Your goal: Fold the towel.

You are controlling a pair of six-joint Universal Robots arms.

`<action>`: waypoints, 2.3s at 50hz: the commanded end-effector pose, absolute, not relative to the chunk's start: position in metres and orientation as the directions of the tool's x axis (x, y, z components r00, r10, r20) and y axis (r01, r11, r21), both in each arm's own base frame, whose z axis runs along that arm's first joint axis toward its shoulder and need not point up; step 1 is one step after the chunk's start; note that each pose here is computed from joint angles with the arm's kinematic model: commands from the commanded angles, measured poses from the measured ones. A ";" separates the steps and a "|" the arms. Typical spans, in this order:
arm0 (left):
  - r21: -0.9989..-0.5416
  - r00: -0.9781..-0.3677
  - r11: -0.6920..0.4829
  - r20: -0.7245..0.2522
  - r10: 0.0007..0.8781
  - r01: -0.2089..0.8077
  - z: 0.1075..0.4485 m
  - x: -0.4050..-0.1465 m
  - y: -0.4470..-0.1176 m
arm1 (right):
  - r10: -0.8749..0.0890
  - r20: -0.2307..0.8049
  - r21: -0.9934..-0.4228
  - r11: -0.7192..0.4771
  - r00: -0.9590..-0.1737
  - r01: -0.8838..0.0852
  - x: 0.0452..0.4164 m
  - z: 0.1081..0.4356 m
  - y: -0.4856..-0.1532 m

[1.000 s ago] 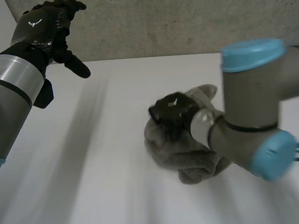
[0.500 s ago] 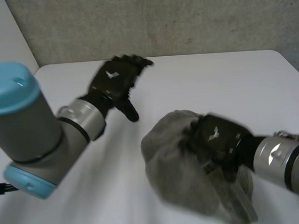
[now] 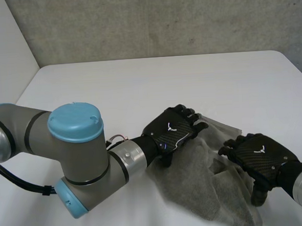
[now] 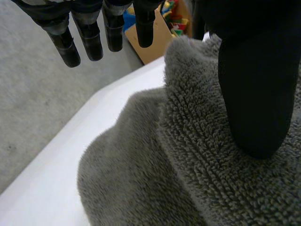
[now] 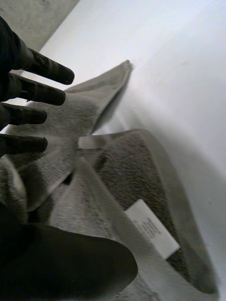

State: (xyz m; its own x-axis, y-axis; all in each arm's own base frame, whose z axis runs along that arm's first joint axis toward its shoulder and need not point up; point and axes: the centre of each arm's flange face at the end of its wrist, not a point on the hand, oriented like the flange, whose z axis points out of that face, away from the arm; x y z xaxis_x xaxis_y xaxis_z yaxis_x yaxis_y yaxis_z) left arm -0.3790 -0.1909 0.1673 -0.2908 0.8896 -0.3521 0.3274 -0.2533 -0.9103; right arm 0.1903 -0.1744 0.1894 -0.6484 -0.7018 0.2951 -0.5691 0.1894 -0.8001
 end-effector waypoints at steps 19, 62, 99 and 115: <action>-0.916 -0.440 -0.198 -0.347 0.829 0.349 0.209 -0.334 -0.150 | -0.540 0.309 -0.880 0.150 -0.783 -0.450 0.196 0.184 -0.276; -0.735 -0.931 -0.676 -0.215 0.295 -0.044 0.401 -0.325 -0.273 | -0.426 0.096 -0.902 -0.420 -0.900 0.103 0.263 0.415 -0.322; -0.949 -0.774 -0.090 -0.300 0.558 0.303 0.172 -0.253 -0.251 | -0.558 0.318 -0.890 0.104 -0.767 -0.445 0.225 0.207 -0.272; -0.955 -0.752 0.105 -0.149 0.642 0.279 0.163 -0.251 -0.186 | -0.512 0.299 -0.884 0.168 -0.805 -0.436 0.202 0.181 -0.274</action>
State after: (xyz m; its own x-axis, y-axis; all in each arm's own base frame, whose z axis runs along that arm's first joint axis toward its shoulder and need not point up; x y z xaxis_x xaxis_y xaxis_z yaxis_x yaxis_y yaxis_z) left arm -0.2458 -0.2104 0.1742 -0.7687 0.6006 -0.2198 0.2943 0.0270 -0.9553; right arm 0.2025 -0.2746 0.1851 -0.8039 -0.5119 0.3027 -0.4384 0.1663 -0.8833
